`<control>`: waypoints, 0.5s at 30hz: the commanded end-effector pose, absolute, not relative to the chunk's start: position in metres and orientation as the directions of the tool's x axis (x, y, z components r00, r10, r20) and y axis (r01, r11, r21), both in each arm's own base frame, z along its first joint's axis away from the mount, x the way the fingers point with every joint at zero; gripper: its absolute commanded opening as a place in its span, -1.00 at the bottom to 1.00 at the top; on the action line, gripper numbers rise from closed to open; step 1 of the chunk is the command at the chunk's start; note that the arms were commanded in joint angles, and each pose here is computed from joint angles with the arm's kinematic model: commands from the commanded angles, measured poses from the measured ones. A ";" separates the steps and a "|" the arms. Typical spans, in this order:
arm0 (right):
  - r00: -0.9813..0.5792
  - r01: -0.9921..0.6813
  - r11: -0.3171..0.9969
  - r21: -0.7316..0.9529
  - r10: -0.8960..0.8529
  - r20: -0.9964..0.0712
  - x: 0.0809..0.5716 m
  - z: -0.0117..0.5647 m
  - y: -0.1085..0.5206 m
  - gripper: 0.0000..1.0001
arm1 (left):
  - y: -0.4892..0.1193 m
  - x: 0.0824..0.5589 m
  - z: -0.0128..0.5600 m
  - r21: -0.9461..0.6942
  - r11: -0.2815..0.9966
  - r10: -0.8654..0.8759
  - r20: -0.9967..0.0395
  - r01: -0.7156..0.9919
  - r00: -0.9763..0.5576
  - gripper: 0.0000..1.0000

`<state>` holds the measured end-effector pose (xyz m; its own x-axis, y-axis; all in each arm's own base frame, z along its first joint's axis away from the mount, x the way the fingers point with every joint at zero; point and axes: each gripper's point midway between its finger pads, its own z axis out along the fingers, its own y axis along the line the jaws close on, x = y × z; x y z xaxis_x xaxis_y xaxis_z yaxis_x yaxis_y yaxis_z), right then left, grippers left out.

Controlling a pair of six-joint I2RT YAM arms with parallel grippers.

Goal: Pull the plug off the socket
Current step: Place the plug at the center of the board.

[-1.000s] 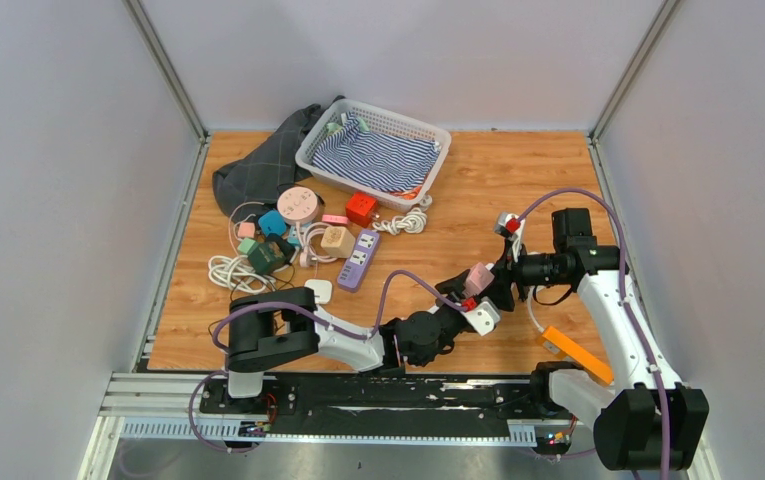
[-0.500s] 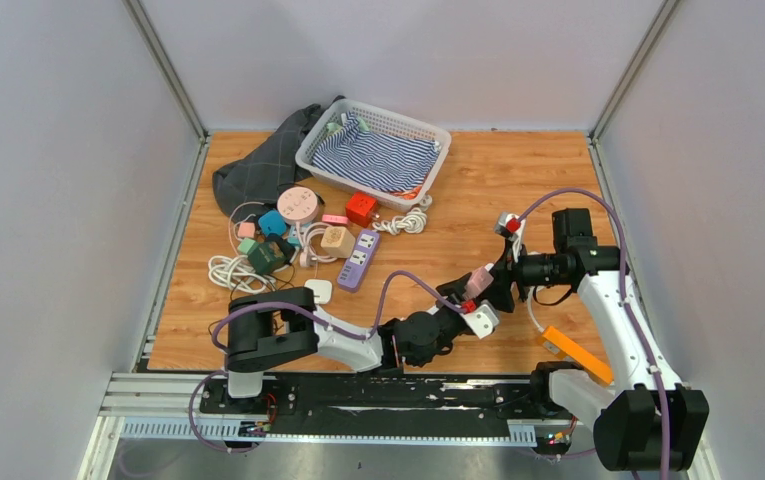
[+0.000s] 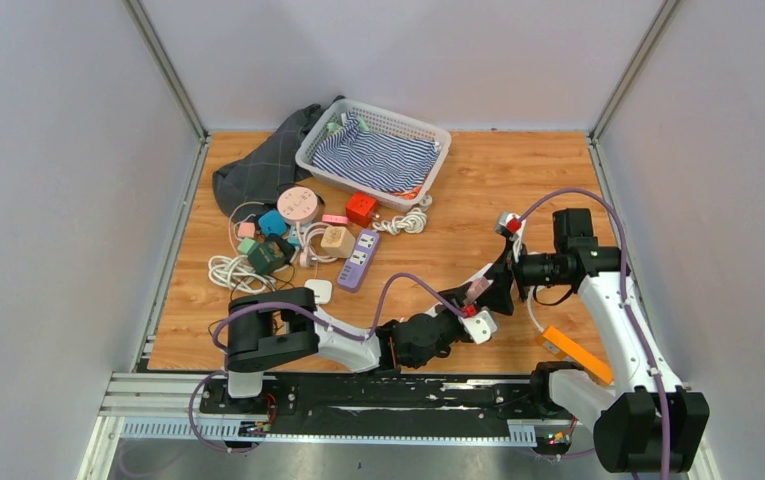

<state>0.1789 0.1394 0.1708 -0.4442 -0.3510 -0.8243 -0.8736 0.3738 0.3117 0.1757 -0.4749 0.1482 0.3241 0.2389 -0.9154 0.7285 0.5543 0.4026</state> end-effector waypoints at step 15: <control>-0.382 -0.854 0.488 0.179 -0.357 -0.852 0.197 0.181 0.116 0.80 | -0.417 0.205 0.134 -0.010 0.640 0.105 -0.989 0.769 -0.101 -1.00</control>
<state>0.1847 0.1266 0.1797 -0.4097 -0.3325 -0.8495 -0.8656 0.4355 0.2470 0.1978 -0.4270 0.1171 0.0326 0.2107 -0.9770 0.7818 0.6036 0.1563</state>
